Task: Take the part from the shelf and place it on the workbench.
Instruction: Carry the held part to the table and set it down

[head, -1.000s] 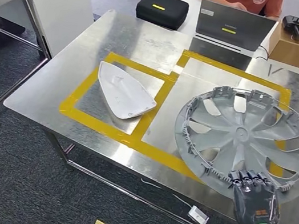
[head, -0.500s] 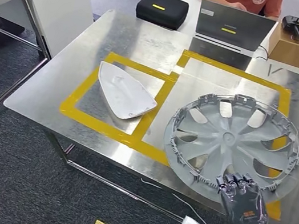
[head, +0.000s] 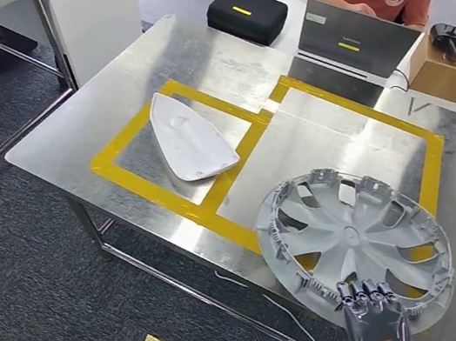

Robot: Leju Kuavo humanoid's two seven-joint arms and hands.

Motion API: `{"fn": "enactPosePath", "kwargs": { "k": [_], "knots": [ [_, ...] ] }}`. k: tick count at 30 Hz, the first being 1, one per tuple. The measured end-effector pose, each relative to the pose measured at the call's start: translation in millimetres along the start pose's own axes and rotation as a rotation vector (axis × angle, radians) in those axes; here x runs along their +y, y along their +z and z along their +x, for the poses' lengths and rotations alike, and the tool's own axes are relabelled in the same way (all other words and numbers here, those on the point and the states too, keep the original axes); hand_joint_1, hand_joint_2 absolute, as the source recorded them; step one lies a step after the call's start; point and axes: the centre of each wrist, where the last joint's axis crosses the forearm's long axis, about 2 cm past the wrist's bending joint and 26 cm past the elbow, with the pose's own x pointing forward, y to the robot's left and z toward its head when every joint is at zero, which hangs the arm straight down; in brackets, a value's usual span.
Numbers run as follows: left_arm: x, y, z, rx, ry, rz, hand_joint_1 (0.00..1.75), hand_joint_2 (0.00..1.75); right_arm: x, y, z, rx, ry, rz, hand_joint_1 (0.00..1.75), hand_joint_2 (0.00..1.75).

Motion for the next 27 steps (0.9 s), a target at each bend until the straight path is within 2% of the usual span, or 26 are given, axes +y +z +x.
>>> {"fn": "enactPosePath", "kwargs": {
  "k": [2, 6, 13, 27],
  "knots": [
    [0, 0, 0, 0.000, 0.003, -0.002, 0.00, 1.75, 0, 2, 0, 0.007, -0.003, 0.005, 0.00, 0.00],
    [-2, -1, -4, 0.000, 0.011, -0.003, 0.00, 0.00, 1, 7, 0, 0.024, -0.009, 0.014, 0.00, 0.00],
    [-7, -2, -14, 0.013, 0.027, -0.010, 0.00, 0.00, 2, 17, -3, 0.089, -0.013, 0.049, 0.00, 0.00],
    [-9, -3, -18, 0.007, 0.037, -0.011, 0.00, 0.00, -5, 28, -9, 0.207, -0.030, 0.073, 0.00, 0.00]
  ]
}}
